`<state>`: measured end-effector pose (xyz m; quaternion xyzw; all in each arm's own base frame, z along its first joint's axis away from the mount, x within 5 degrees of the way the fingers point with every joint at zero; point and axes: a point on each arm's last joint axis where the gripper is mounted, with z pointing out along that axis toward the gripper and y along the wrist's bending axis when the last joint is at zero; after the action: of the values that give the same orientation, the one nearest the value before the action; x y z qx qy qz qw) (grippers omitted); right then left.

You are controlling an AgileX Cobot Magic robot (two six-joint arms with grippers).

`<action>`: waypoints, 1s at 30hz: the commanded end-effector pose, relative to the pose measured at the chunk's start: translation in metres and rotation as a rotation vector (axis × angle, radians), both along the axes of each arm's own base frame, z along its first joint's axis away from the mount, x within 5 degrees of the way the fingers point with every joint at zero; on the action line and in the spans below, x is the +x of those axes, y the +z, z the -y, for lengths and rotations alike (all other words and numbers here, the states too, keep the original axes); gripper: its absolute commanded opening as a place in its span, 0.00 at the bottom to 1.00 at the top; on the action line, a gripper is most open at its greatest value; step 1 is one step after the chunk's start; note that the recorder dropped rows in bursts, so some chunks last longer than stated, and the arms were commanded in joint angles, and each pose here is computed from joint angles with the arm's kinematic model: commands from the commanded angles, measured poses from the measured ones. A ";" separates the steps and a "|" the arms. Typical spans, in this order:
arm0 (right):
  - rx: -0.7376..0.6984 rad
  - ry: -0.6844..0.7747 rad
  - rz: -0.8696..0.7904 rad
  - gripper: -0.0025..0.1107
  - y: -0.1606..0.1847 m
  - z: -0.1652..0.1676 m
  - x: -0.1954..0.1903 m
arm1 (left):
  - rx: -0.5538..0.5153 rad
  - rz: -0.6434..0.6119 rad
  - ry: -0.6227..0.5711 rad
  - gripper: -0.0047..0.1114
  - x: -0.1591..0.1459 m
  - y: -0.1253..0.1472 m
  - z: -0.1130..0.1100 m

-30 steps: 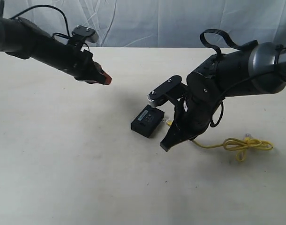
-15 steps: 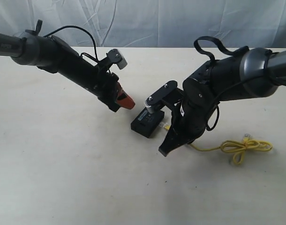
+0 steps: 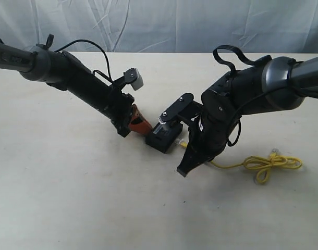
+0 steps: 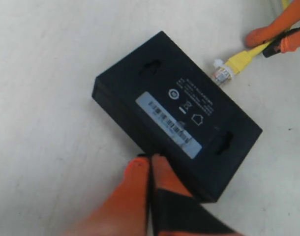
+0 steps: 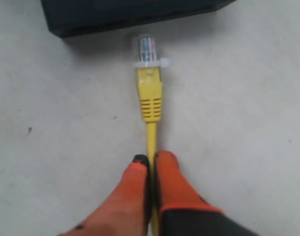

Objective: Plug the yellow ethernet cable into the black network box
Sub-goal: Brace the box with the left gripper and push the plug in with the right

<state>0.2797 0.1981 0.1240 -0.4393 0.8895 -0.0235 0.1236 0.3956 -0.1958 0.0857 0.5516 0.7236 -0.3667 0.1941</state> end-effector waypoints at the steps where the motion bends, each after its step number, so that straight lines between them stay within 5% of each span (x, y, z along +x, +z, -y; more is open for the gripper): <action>1: 0.000 0.047 0.014 0.02 0.000 -0.001 0.001 | -0.024 0.005 0.008 0.04 0.001 0.002 0.004; 30: -0.036 0.122 0.031 0.02 -0.009 -0.001 0.004 | -0.023 0.007 0.009 0.04 0.001 0.002 0.004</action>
<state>0.2828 0.1997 0.1202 -0.4864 0.8626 -0.0320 0.1353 0.3966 -0.1966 0.0864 0.5467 0.7247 -0.3685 0.2003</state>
